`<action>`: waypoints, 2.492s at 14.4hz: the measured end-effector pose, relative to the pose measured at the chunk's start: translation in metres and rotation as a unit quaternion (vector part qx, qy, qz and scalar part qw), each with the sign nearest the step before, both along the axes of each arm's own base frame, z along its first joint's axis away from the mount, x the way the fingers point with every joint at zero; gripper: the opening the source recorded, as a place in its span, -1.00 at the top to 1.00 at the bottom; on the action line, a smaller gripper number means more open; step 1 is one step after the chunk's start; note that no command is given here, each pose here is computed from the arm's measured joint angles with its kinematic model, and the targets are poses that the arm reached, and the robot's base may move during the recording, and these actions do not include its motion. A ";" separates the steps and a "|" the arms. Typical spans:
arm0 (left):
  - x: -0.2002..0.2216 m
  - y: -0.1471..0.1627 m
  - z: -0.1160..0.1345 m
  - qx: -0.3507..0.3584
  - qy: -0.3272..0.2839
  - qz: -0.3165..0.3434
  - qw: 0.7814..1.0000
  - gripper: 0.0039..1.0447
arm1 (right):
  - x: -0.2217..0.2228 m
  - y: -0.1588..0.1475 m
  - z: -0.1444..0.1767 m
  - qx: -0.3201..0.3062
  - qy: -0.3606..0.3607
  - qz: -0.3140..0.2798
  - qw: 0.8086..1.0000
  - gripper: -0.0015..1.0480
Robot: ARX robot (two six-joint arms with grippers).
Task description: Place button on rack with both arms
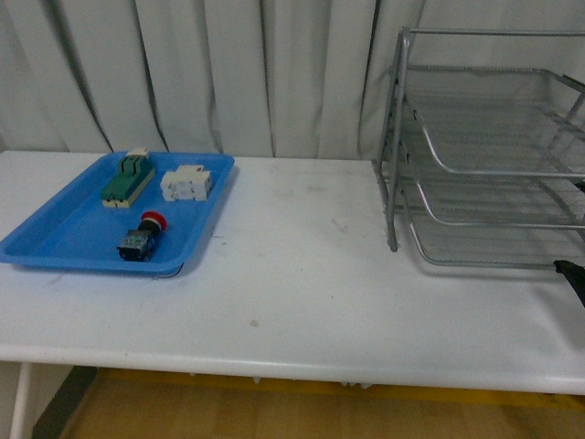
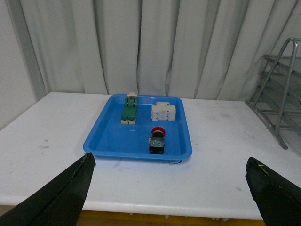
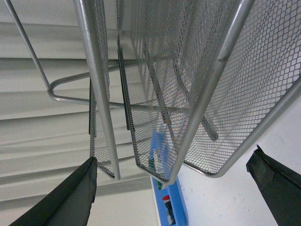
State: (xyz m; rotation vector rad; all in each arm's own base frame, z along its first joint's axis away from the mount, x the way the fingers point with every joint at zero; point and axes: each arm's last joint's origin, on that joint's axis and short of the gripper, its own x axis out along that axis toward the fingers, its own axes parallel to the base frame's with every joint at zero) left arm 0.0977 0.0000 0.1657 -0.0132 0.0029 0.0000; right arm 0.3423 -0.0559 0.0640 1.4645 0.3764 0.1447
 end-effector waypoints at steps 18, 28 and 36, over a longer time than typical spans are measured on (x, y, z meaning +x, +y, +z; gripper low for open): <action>0.000 0.000 0.000 0.000 0.000 0.000 1.000 -0.88 | 0.041 -0.014 -0.014 -0.046 -0.033 -0.011 0.998 0.66; 0.000 0.000 0.000 0.000 0.000 0.000 1.000 -0.88 | 0.002 -0.018 -0.019 -0.011 0.012 -0.008 1.000 0.91; 0.000 0.000 0.000 0.000 0.000 0.000 1.000 -0.88 | -0.104 -0.035 -0.025 -0.035 0.068 0.034 0.996 -0.07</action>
